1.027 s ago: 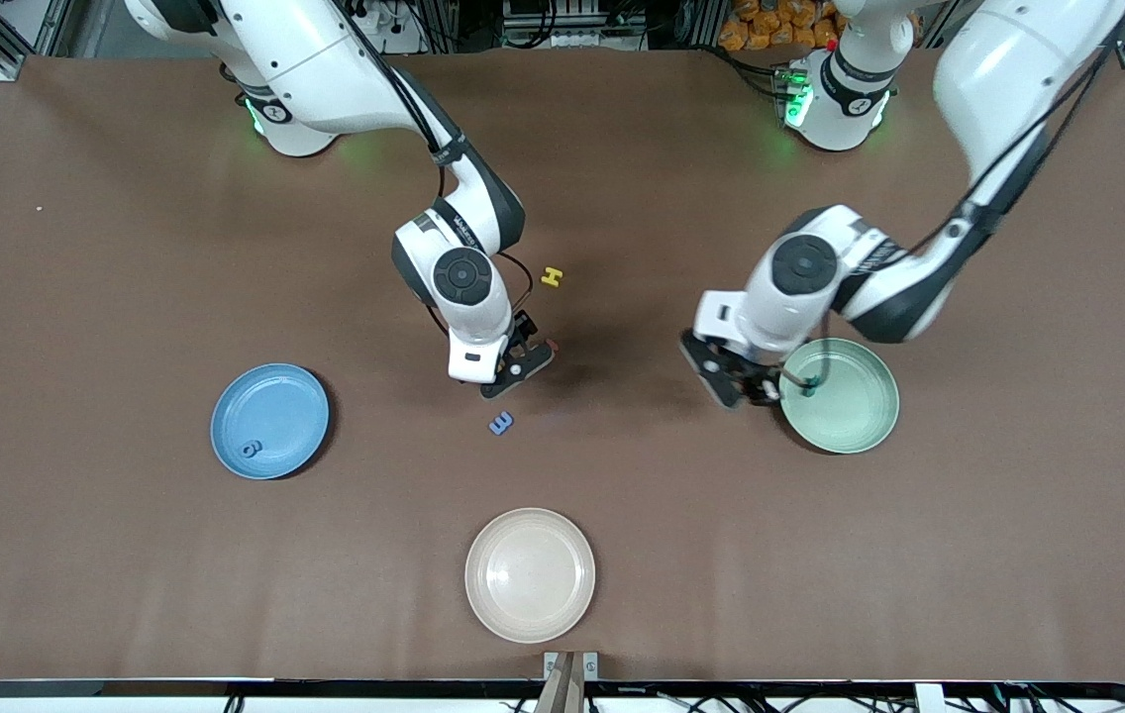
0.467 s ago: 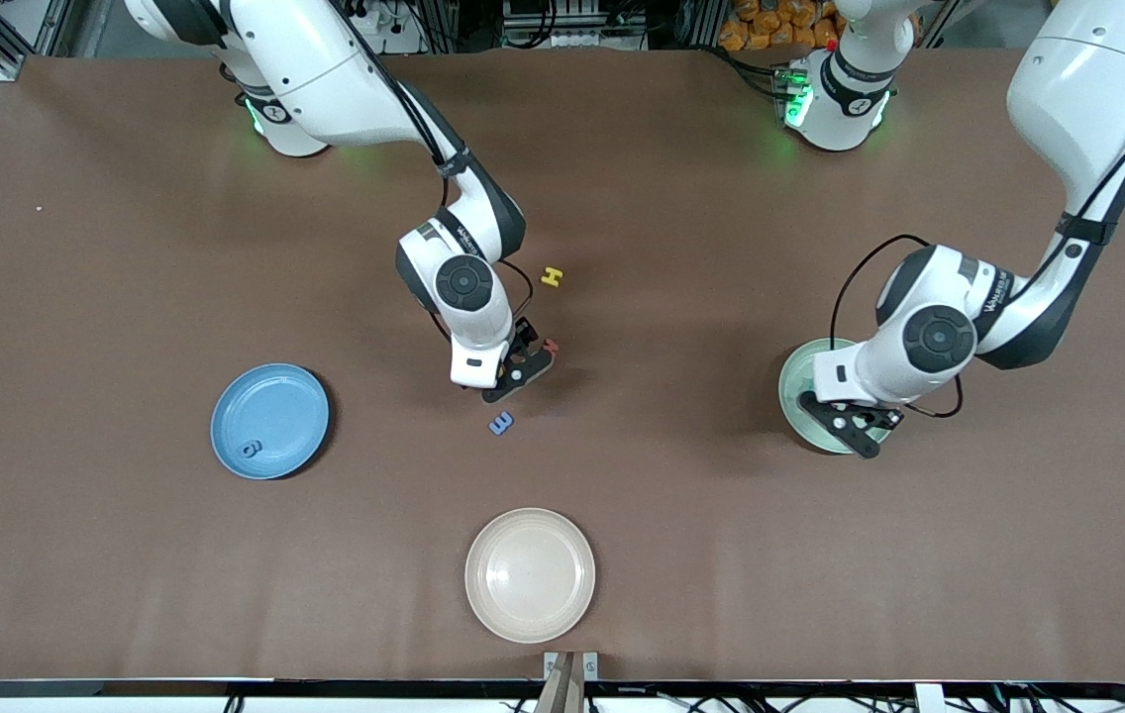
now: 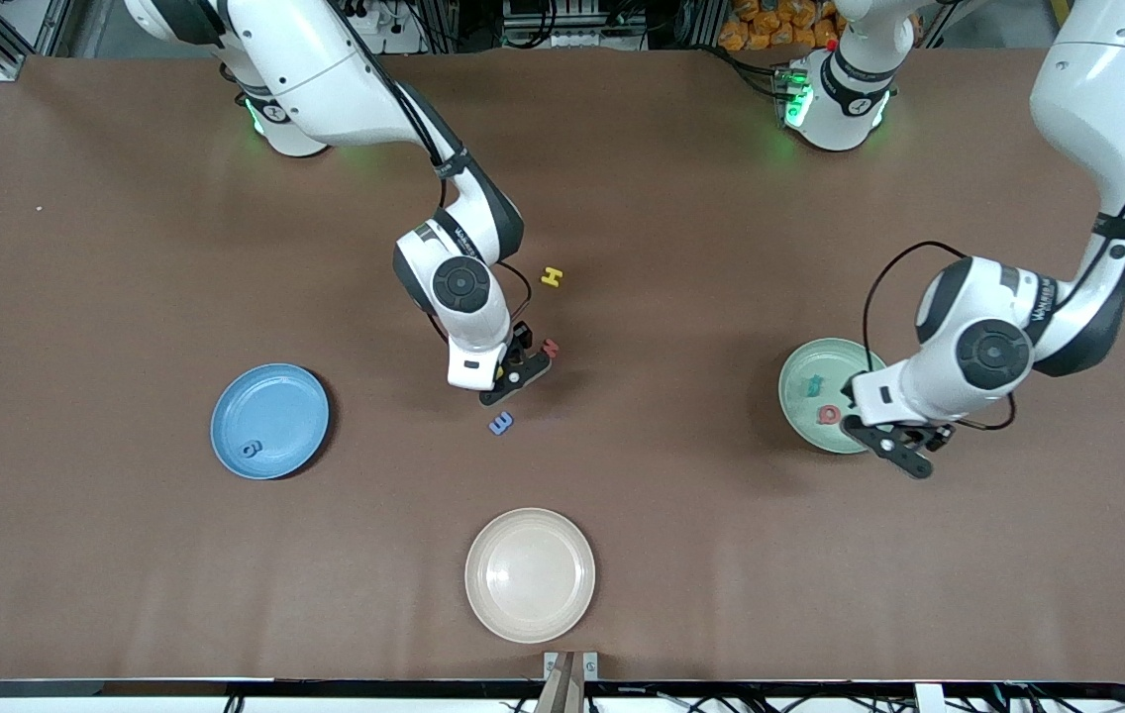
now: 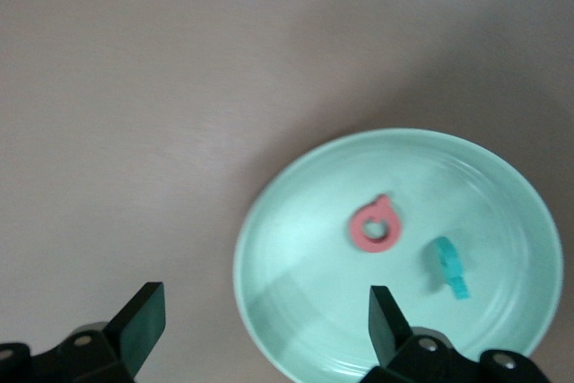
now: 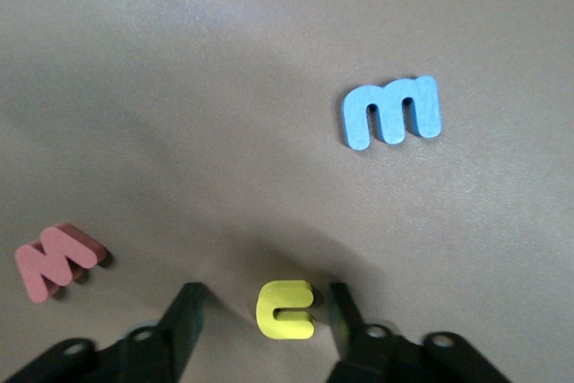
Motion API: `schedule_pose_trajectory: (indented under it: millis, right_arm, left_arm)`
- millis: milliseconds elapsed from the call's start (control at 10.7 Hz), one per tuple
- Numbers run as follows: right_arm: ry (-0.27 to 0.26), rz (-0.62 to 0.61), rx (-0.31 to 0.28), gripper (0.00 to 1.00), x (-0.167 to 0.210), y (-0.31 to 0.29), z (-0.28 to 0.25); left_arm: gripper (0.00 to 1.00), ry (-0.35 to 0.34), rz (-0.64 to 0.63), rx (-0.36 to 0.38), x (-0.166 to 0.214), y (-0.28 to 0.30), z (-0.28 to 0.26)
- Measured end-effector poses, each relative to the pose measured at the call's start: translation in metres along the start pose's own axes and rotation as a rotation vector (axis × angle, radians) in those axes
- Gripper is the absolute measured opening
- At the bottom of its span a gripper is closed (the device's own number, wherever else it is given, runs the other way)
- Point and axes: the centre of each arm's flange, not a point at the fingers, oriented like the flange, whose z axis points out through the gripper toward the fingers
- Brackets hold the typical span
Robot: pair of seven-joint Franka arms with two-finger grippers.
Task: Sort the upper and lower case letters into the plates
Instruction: 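Release the Q on the green plate with the left gripper, then place the yellow u on the blue plate while the left gripper grasps the H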
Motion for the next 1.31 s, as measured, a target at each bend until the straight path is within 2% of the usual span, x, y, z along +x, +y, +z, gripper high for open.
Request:
schedule_pose_trajectory:
  millis: [187, 373, 560, 747, 933, 1307]
  right_arm:
    - [-0.016, -0.003, -0.002, 0.27, 0.0, 0.006, -0.004]
    - [-0.029, -0.01, -0.002, 0.27, 0.0, 0.014, -0.004]
    - [-0.016, 0.013, -0.003, 0.27, 0.005, 0.036, -0.018]
    - [0.004, 0.051, -0.002, 0.27, 0.007, 0.088, -0.047]
    - [-0.021, 0.049, 0.006, 0.27, -0.005, 0.167, -0.074]
    - [-0.103, 0.055, 0.053, 0.27, -0.06, 0.302, -0.084]
  left_arm:
    - [1.0, 0.038, -0.051, -0.081, 0.02, 0.024, -0.024]
    - [1.0, 0.046, -0.082, -0.103, 0.031, 0.05, -0.048]
    - [1.0, 0.042, -0.137, -0.126, 0.033, 0.062, -0.063]
    - [1.0, 0.02, -0.224, -0.172, 0.044, 0.097, -0.069]
    - [1.0, 0.0, -0.227, -0.201, 0.062, 0.16, -0.075]
    - [1.0, -0.042, -0.219, -0.187, 0.08, 0.322, -0.084]
